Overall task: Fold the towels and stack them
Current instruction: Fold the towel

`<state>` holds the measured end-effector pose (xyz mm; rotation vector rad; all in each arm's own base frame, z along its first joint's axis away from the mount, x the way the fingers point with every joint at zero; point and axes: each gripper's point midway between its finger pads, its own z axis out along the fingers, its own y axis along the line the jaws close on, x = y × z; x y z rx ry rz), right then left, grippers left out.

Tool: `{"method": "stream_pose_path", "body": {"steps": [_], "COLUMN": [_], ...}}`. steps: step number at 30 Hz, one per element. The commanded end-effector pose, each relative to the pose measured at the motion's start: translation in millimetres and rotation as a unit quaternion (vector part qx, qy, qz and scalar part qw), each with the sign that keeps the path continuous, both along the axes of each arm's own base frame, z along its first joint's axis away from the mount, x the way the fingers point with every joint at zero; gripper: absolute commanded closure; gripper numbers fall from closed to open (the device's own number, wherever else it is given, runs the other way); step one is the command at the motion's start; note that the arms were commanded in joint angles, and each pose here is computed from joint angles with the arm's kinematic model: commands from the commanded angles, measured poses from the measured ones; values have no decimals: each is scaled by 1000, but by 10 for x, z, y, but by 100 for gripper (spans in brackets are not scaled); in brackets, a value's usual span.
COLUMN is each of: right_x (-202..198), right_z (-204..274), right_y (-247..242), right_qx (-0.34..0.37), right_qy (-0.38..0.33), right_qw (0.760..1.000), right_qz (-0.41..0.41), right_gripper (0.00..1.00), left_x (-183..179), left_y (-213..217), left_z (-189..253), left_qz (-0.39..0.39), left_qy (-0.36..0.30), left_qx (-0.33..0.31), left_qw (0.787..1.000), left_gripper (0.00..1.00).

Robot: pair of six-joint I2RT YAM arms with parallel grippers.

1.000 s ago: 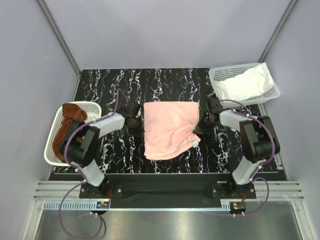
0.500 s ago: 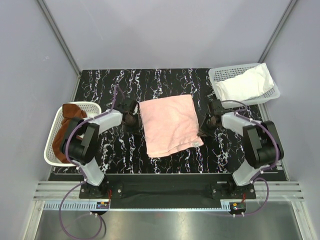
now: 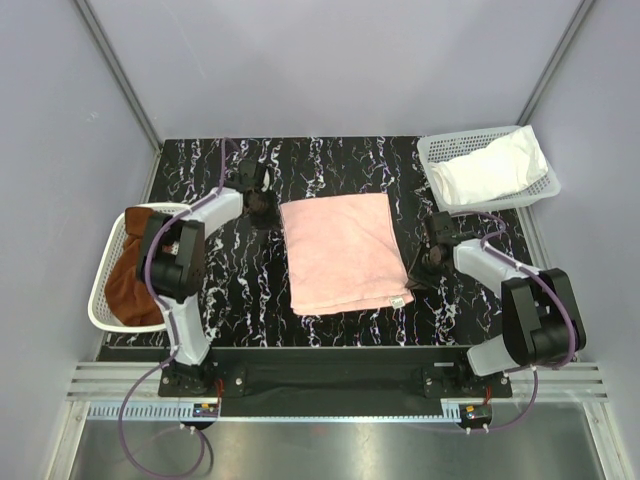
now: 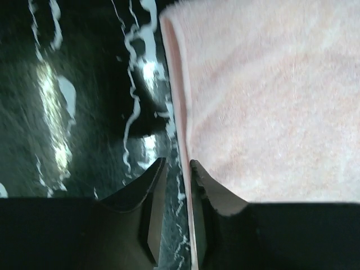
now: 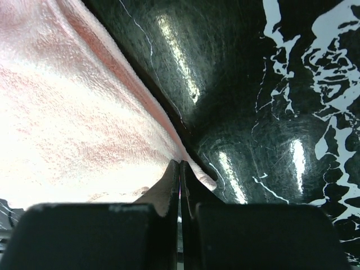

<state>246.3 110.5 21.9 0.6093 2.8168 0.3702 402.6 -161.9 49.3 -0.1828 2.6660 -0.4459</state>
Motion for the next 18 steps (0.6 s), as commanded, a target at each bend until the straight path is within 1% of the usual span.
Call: {"method": "stream_pose_path", "body": {"steps": [1, 4, 6, 7, 9, 11, 12, 13, 14, 15, 16, 17, 18], "right_x": [137, 206, 254, 257, 291, 309, 314, 345, 401, 418, 450, 469, 514], "right_z": [38, 32, 42, 36, 44, 44, 30, 16, 40, 2, -2, 2, 11], "right_y": [19, 47, 70, 68, 69, 62, 58, 23, 8, -18, -53, -50, -48], "right_qx": [-6, -1, 2, 1, -1, -3, -6, -16, -23, -34, -45, -47, -49], "right_qy": [-16, -24, -28, -27, -29, -32, -31, -35, -39, -32, -31, -31, -33], "right_qw": [1000, 1000, 999, 999, 999, 999, 999, 999, 999, 999, 998, 998, 998], "right_qz": [14, 16, 18, 21, 23, 25, 26, 27, 26, 29, 28, 29, 30], "right_gripper": [100, 100, 100, 100, 100, 100, 100, 100, 100, 100, 100, 100, 100], "left_x": [285, 473, 551, 633, 708, 820, 839, 855, 951, 969, 1005, 1101, 1141], "left_y": [-47, -42, -47, -65, -77, -105, -87, -64, -39, 13, 43, 46, 83], "left_z": [61, 51, -28, 22, -46, -7, -101, -111, -68, -165, -188, -120, -183], "left_qz": [-31, -32, -34, -35, -38, -39, -35, -32, -25, -19, -15, -12, -10], "left_qy": [-24, -25, -19, -26, -25, -35, -26, -20, -28, -15, -14, -25, -22], "left_qx": [-9, 4, 8, 6, 5, 1, 5, 9, 15, 19, 21, 18, 18], "left_qw": [999, 999, 999, 999, 999, 999, 999, 999, 999, 1000, 1000, 999, 1000], "left_gripper": [71, 68, 64, 61, 61, 61, 61, 63, 67, 71, 76, 81, 90]}}
